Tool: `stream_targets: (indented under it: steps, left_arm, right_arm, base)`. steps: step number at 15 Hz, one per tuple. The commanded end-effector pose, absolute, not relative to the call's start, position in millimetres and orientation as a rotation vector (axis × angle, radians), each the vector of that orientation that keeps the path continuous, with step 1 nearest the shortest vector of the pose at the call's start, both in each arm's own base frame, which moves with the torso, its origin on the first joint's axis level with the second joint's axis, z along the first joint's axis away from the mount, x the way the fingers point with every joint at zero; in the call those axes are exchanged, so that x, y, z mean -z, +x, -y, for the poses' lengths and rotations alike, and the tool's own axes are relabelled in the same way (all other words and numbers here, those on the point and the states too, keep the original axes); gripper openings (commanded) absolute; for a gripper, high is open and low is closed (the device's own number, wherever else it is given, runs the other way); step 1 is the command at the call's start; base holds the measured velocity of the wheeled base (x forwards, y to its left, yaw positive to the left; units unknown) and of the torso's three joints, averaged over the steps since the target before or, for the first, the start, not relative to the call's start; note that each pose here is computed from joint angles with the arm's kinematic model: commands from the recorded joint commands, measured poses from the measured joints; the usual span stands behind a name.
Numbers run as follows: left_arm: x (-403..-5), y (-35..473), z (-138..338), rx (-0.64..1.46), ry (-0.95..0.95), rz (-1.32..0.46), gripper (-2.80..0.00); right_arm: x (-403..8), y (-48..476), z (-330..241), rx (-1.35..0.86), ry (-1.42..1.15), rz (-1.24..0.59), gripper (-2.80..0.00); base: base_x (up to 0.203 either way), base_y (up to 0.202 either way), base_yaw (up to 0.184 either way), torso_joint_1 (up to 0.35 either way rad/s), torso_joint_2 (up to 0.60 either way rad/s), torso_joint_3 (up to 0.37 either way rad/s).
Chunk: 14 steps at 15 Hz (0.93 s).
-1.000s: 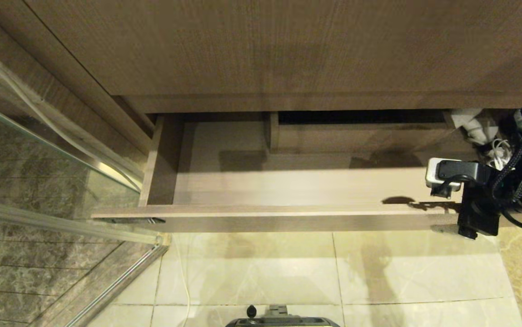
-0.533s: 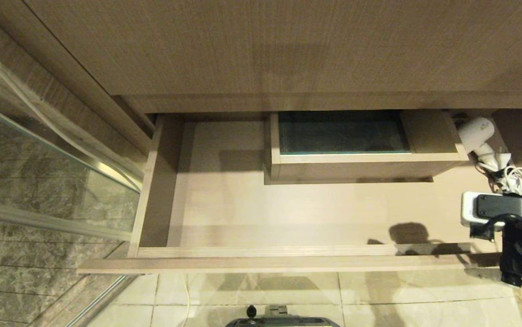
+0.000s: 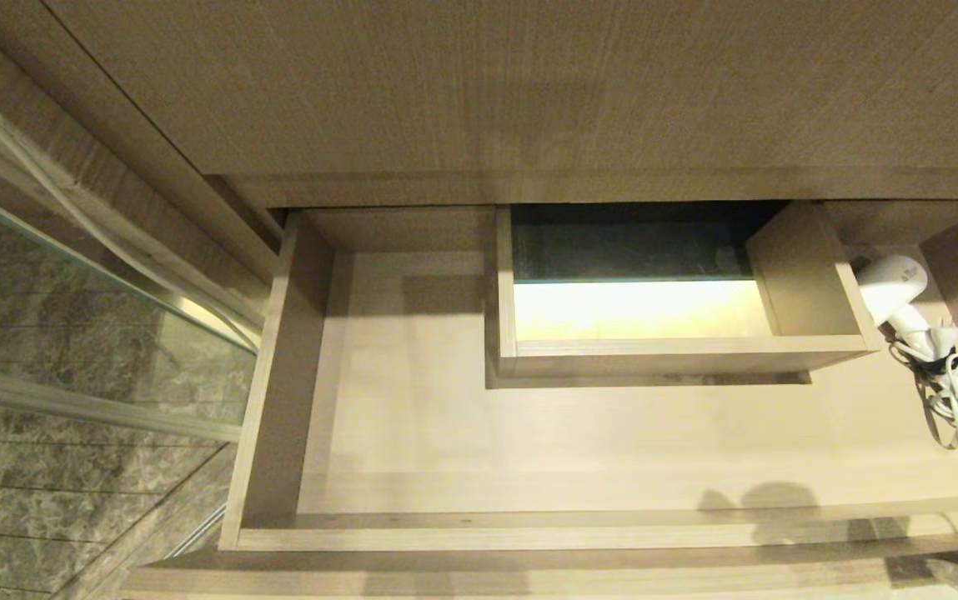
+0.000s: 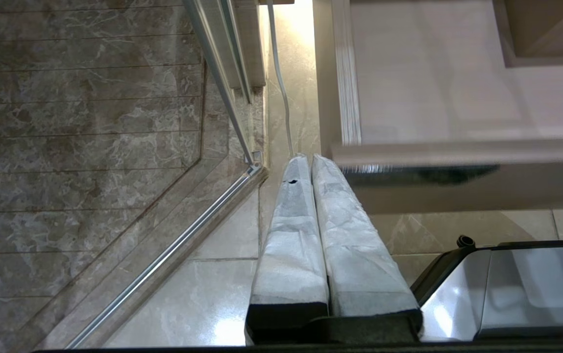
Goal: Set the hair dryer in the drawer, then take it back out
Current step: Pull open the drawer, then take the hairdryer out
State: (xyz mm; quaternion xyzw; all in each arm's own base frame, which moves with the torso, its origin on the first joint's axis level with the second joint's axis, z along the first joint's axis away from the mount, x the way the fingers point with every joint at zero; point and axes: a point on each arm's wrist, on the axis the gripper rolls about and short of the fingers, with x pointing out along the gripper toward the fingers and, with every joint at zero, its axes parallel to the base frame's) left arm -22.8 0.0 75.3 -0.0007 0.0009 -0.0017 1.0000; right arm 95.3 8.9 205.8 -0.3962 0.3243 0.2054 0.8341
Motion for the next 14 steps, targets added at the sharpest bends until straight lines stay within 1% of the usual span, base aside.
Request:
stream_targets:
  steps: [1, 3, 4, 6, 8, 10, 13, 14]
  left_arm:
    - [-75, -23, 0, 0.003, -0.002, -0.002, -2.8]
    - [-75, -23, 0, 0.003, -0.002, -0.002, -2.8]
    - [-75, -23, 0, 0.003, -0.002, -0.002, -2.8]
    - [-75, -23, 0, 0.005, -0.002, -0.002, -2.8]
    - [-75, -23, 0, 0.003, -0.002, -0.002, -2.8]
    - [-75, -23, 0, 0.005, -0.002, -0.002, -2.8]
    - [-75, -23, 0, 0.003, -0.002, -0.002, -2.8]
    - [-75, -23, 0, 0.003, -0.002, -0.002, -2.8]
  right_arm:
    - [-215, 53, -5, -0.353, -0.796, -0.572, -2.8]
    - [-221, 38, -3, -0.348, -0.775, -0.57, -2.8]
    - [-224, 38, -3, -0.335, -0.761, -0.581, -2.8]
    - [-227, 56, 0, -0.261, -0.697, -0.638, -2.8]
    - [-228, 88, 9, -0.181, -0.618, -0.719, -2.8]
    - [-227, 132, 22, -0.133, -0.562, -0.789, -2.8]
    - [-226, 206, 49, -0.064, -0.521, -0.801, -2.8]
    - [-228, 230, 62, -0.042, -0.511, -0.783, 0.0]
  base:
    - [0.0, 0.0, 0.0, 0.0, 0.0, 0.0]
    - [0.0, 0.0, 0.0, 0.0, 0.0, 0.0]
    - [0.0, 0.0, 0.0, 0.0, 0.0, 0.0]
    - [0.0, 0.0, 0.0, 0.0, 0.0, 0.0]
    - [0.0, 0.0, 0.0, 0.0, 0.0, 0.0]
    - [0.0, 0.0, 0.0, 0.0, 0.0, 0.0]
    - [0.0, 0.0, 0.0, 0.0, 0.0, 0.0]
    - [0.0, 0.0, 0.0, 0.0, 0.0, 0.0]
